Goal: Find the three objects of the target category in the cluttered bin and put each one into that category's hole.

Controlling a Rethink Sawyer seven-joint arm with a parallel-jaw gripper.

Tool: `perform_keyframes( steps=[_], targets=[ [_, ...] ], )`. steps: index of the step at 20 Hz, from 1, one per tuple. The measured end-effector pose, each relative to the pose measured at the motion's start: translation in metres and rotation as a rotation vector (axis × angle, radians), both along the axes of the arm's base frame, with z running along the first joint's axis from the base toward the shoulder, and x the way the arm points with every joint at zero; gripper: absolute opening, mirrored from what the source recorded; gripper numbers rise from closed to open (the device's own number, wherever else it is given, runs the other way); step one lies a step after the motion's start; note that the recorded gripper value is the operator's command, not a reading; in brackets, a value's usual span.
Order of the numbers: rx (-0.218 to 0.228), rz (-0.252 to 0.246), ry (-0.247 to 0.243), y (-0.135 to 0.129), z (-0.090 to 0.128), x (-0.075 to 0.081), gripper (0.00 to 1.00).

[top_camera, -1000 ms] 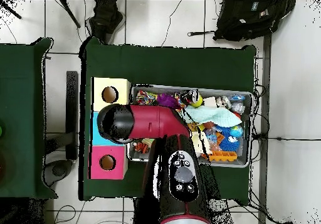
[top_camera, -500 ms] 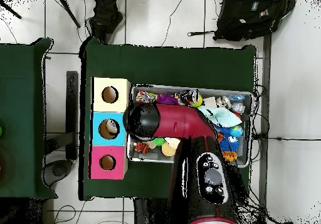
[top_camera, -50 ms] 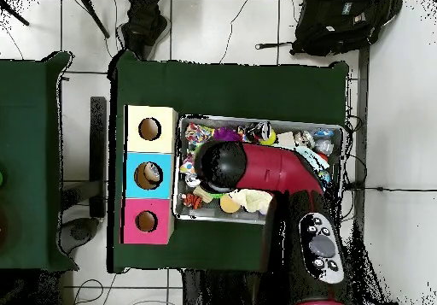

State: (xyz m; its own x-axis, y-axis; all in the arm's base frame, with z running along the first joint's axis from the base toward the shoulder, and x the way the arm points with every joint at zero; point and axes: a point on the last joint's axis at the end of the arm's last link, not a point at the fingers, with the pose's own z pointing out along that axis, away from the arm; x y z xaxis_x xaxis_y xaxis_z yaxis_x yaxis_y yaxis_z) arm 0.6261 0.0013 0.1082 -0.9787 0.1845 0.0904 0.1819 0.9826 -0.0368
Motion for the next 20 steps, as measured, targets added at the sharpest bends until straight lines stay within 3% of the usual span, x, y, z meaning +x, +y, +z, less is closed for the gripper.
perform_keyframes(
  steps=[20],
  targets=[
    [0.003, 0.022, 0.002, -0.034, -0.006, -0.008, 1.00]
  ],
)
